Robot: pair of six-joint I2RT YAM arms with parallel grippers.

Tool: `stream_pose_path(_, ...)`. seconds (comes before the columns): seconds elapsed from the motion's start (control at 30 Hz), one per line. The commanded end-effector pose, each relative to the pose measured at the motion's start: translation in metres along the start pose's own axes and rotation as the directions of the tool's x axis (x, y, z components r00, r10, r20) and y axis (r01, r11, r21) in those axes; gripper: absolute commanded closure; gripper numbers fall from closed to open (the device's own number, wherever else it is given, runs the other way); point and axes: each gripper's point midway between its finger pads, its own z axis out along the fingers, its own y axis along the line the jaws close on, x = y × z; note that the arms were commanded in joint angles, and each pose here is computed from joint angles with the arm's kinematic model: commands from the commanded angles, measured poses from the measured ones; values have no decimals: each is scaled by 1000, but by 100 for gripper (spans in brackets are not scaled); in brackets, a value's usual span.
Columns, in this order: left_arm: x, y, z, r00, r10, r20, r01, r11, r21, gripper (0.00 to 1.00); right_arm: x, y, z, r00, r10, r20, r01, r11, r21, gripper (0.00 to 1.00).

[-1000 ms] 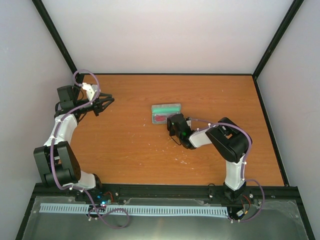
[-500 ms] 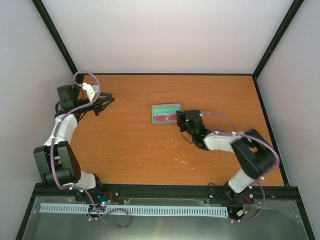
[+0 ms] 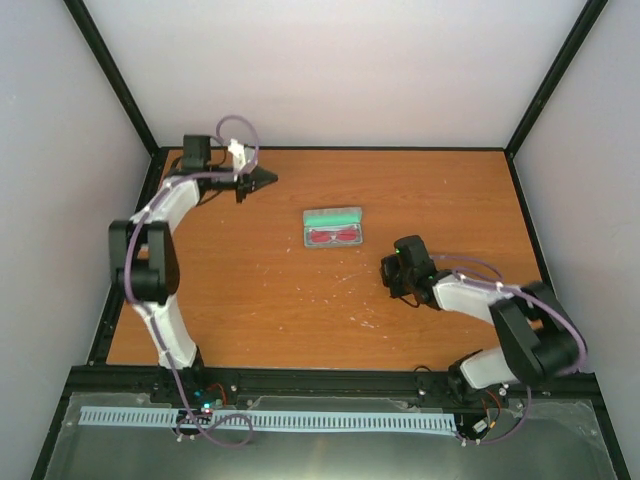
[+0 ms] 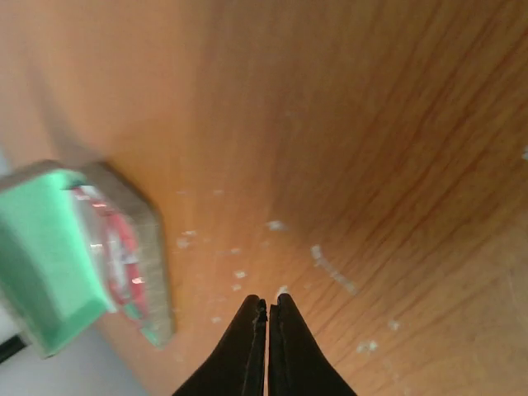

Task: Organize the sunglasses
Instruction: Place the sunglasses in the sunglasses case, then adjust the sunglasses case at the center of the board.

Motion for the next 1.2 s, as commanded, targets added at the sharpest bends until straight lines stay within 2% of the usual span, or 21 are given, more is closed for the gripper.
stream_pose_path(0.0,25,37,17,991,-129,-46,134,985,108,99,30,7,27,986,-45,-163,52,998,37,97)
stream_pose_path(0.07,37,53,23,984,-160,-75,168,979,116,99,35,12,37,981,-51,-190,59,998,35,97)
stream_pose_path(0.17,57,67,33,980,-136,-144,146,987,61,99,41,16,46,974,-60,-220,67,997,27,97)
stream_pose_path(0.3,78,60,54,961,-147,-233,171,982,86,99,50,17,61,960,-73,-271,86,996,35,97)
stream_pose_path(0.43,88,45,73,943,-185,-276,227,965,131,99,56,26,75,950,-85,-301,97,995,26,97)
stream_pose_path(0.9,119,23,129,888,-158,-432,232,964,126,96,54,28,89,953,-105,-284,120,992,37,97)
stream_pose_path(1.17,118,7,141,887,-159,-434,253,952,170,96,48,25,97,959,-119,-259,135,990,44,97)
